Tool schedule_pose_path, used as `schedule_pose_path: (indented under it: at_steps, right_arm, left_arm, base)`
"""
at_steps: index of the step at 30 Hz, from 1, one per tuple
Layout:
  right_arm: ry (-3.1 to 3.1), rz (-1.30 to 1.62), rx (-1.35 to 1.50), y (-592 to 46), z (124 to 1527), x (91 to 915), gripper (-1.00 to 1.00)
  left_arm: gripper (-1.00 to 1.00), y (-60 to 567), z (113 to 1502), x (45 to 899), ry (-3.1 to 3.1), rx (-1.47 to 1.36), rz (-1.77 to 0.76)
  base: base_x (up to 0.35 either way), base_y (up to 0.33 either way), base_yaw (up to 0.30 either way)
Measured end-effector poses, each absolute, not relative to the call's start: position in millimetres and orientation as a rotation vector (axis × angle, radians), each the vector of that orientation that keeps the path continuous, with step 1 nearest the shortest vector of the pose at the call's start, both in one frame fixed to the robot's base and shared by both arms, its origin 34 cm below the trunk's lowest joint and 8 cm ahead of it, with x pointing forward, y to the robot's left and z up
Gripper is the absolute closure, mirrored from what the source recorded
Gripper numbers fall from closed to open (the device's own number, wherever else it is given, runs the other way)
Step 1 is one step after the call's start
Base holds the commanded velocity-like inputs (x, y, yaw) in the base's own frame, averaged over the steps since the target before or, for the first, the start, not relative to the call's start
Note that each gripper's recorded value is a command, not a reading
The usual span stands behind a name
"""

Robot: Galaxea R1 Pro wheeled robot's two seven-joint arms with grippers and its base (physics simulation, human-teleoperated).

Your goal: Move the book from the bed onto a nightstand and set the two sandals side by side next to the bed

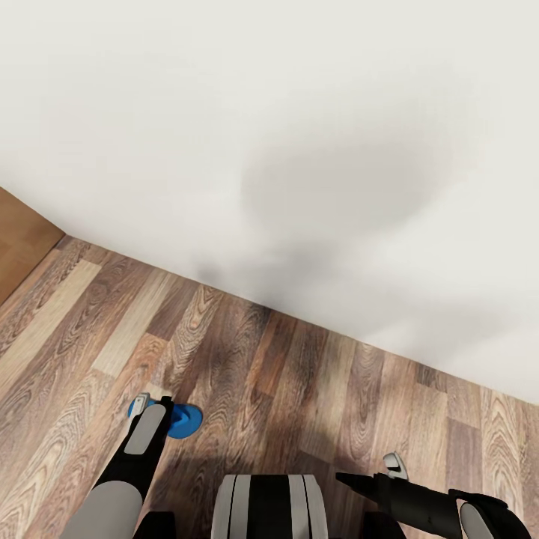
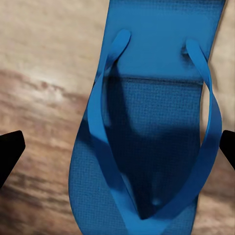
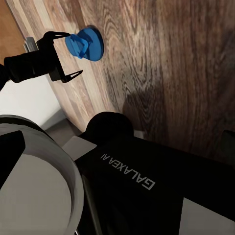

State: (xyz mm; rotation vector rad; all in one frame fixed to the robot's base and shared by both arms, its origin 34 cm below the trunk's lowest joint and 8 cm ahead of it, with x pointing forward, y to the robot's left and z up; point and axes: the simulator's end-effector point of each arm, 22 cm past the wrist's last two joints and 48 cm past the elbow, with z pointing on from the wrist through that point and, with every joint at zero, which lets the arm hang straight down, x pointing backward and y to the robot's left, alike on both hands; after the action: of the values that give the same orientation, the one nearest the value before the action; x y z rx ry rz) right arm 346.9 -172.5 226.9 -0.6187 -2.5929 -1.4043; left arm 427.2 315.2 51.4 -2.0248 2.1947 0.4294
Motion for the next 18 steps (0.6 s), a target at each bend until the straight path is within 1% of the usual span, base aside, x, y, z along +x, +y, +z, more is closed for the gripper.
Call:
schedule_pose_path:
  at_steps: [18]
  right_arm:
    - [-2.593, -1.404, -0.619, -172.5, 226.9, 346.9, -1.0]
  left_arm:
    - [-1.0, 315.1, 51.4, 427.2, 2.195, -2.025, 0.429]
  base:
    - [0.0, 0.0, 0.0]
